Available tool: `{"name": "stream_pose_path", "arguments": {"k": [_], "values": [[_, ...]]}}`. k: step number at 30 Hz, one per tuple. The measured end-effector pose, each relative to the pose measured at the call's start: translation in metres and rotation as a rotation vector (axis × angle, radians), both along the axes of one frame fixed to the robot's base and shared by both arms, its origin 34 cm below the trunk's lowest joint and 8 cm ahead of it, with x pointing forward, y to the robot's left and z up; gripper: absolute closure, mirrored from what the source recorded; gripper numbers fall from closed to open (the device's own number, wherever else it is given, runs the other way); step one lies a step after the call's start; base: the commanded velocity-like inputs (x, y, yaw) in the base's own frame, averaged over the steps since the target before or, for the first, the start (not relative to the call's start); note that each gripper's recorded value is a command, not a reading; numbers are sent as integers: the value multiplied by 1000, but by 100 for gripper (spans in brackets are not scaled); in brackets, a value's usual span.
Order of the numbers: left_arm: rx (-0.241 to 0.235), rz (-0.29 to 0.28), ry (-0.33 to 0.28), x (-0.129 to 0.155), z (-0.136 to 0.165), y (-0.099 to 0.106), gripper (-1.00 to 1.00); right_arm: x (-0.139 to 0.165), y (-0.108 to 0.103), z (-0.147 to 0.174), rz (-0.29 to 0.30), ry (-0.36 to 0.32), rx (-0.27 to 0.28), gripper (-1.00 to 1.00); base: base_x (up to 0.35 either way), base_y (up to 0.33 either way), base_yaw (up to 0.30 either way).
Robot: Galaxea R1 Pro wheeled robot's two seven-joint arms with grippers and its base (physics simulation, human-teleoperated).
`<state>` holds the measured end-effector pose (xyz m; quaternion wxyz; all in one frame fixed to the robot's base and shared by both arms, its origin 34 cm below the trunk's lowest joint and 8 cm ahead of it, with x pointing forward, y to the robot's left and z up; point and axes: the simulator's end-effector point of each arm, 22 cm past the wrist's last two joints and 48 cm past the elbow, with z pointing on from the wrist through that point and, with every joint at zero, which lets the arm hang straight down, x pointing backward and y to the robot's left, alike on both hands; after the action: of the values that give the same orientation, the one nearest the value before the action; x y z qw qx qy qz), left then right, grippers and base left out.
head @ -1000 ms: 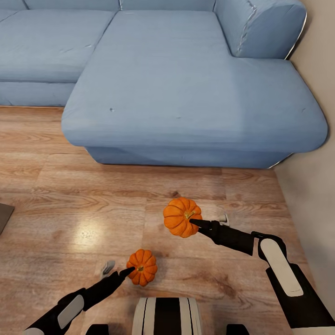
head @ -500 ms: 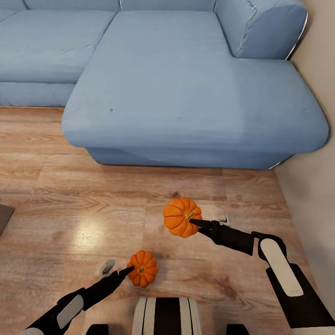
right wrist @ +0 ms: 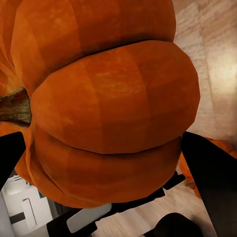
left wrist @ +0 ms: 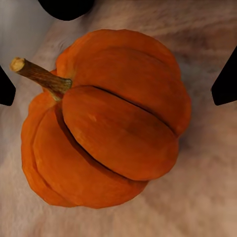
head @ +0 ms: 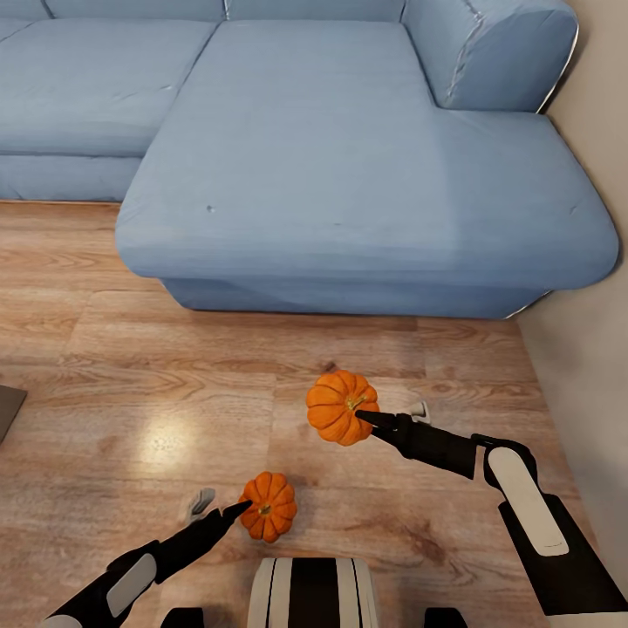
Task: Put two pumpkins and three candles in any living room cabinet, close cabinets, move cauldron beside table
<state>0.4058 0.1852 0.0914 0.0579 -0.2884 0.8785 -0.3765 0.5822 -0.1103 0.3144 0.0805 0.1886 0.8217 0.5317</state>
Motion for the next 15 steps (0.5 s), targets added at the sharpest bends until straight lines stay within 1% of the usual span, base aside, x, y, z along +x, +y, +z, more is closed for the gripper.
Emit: {"name": "stream_pose_path", "arguments": {"k": [2,7,15], "values": [[1,0,1,0,0,0,-100,0,0,0,0,0,-1,100,0,-47,0],[3,0,3,0,-1,0,-100,0,0,0,0,0,-1,100,0,-126,0],[4,1,4,-1,-1,1,-100,0,0,0,0,0,0,100,0,-22,0]]}}
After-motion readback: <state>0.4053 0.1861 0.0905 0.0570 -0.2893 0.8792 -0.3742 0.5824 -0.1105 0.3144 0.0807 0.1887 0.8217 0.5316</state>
